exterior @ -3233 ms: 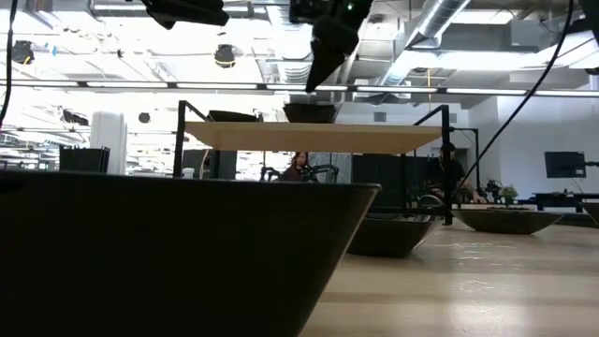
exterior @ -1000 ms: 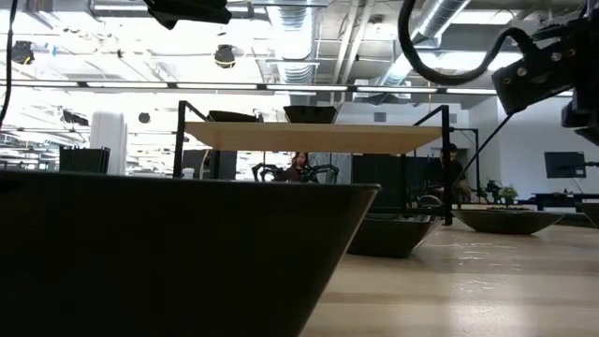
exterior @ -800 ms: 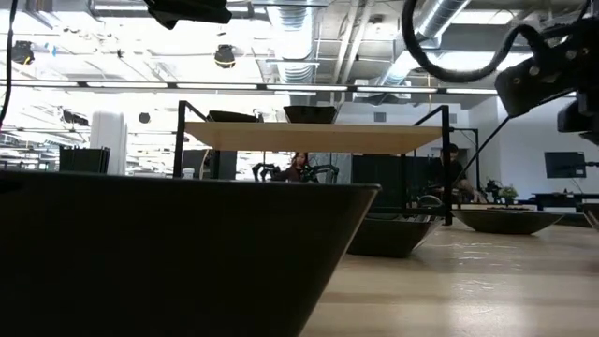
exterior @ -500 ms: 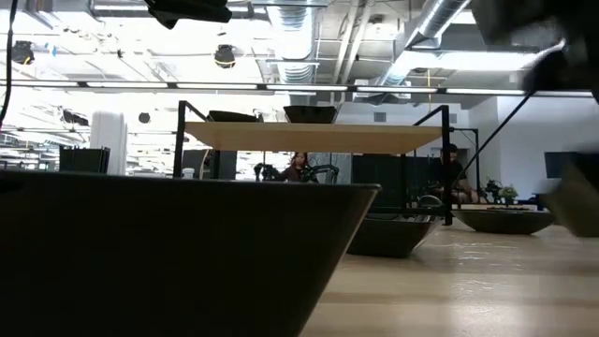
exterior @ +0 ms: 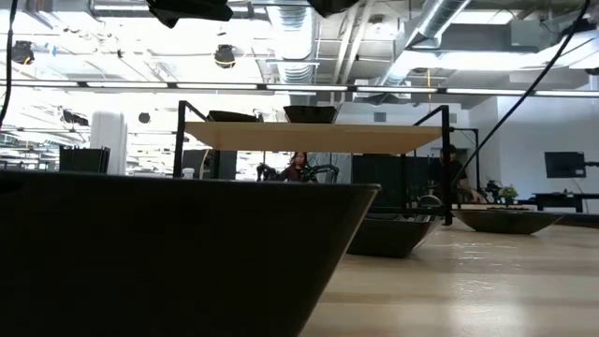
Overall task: Pick & Place Mini shaped plates
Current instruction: Stack the black distorted square plate on top of the black distorted square plate on the shelf
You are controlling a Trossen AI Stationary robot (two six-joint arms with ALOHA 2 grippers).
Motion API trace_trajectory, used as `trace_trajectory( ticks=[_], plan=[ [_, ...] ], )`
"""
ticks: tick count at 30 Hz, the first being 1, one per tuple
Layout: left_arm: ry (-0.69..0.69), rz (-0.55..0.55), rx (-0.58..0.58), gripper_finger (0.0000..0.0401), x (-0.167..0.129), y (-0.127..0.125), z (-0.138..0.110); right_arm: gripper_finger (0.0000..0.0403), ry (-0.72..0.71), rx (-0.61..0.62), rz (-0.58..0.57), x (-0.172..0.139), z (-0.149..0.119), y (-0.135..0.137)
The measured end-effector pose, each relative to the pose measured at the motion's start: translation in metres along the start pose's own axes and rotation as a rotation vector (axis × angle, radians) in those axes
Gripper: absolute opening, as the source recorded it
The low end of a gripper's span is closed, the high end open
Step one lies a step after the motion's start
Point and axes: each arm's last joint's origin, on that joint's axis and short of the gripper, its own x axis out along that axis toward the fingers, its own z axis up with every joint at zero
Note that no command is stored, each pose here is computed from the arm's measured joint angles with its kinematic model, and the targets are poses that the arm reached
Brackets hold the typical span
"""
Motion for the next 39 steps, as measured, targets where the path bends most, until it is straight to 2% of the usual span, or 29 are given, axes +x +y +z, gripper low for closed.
trace_trajectory(
  ticks=[3, 9, 15, 21, 39],
  plan=[
    [0.0, 0.0, 0.0, 0.0133, 0.0, 0.0, 0.0, 0.0002, 0.037, -0.055, -0.048, 0.02, -0.003, -0.03],
    [0.0, 0.0, 0.0, 0.0133, 0.0, 0.0, 0.0, 0.0004, 0.164, 0.099, -0.136, 0.07, -0.032, -0.096],
    [0.0, 0.002, -0.002, 0.0133, 0.0, 0.001, 0.0, 0.0002, 0.197, 0.218, -0.043, 0.098, -0.061, -0.136],
    [0.004, 0.025, -0.012, 0.0133, 0.004, 0.006, 0.001, 0.0008, 0.212, 0.251, 0.035, 0.112, -0.073, -0.145],
    [0.011, 0.055, -0.026, 0.0133, 0.009, 0.014, 0.001, 0.0092, 0.205, 0.263, 0.042, 0.113, -0.075, -0.149]
  ],
)
